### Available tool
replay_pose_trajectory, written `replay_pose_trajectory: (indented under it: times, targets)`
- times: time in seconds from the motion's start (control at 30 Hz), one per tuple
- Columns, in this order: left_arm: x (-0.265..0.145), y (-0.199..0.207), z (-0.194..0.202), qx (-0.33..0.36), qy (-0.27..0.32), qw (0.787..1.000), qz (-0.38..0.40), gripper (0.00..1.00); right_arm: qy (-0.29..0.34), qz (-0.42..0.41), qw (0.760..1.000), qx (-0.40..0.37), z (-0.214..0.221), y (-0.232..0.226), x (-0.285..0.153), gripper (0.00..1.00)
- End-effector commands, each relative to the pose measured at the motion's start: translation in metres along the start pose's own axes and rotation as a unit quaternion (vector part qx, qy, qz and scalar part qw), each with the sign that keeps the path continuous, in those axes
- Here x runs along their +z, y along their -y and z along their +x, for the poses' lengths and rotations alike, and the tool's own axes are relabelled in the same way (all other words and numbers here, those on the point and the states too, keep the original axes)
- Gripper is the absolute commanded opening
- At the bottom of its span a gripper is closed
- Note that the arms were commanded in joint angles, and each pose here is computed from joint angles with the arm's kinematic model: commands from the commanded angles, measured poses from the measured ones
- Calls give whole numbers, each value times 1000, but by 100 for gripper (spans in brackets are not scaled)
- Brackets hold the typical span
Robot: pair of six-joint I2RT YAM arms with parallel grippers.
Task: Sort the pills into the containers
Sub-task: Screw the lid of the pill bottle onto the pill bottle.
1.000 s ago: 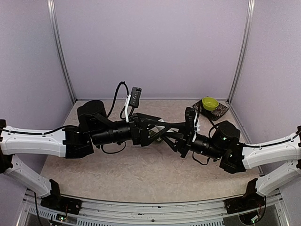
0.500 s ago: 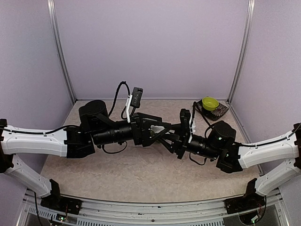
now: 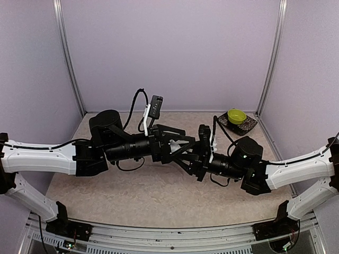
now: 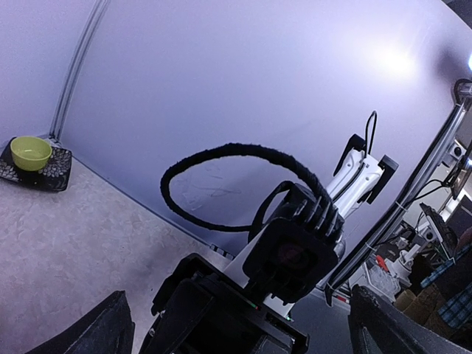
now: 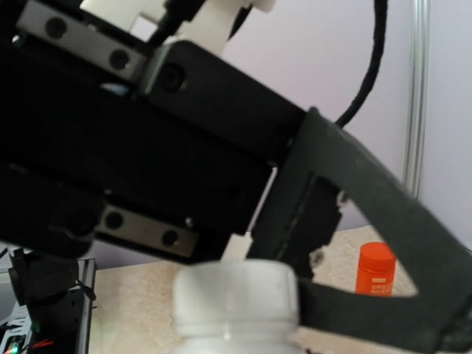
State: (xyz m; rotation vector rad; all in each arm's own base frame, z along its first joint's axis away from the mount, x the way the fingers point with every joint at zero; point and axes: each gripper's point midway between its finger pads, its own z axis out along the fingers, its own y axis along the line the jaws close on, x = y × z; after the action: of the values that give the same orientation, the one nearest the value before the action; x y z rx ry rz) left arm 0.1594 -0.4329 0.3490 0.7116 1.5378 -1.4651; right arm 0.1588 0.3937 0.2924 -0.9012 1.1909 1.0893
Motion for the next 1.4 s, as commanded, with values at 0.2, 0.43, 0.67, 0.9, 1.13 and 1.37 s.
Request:
replay_pose_trajectory:
  times: [0.2,0.43,0.67,0.9,1.13,1.37]
  targets:
    - [-17,-2,-30,10,40,999,-24,99,8,14,1000,-19,-22,-1,-8,7]
    - [-23,-8,-28,0,37,999,-35,99,16,50,997,-48,-38,8,-21,7]
    - [-20,-1,-22,-17,29,999,-13,99,16,81,994,-68,-46,19,-29,8]
    - [-14,6,-19,-19,25,999,-1,99,15,67,996,-64,-42,15,-24,7]
    - [-11,2,-16,-19,21,1000,-6,99,14,62,996,-61,-41,14,-21,8]
    - [-11,7,-17,-18,24,1000,6,99,5,71,996,-59,-34,18,-18,8]
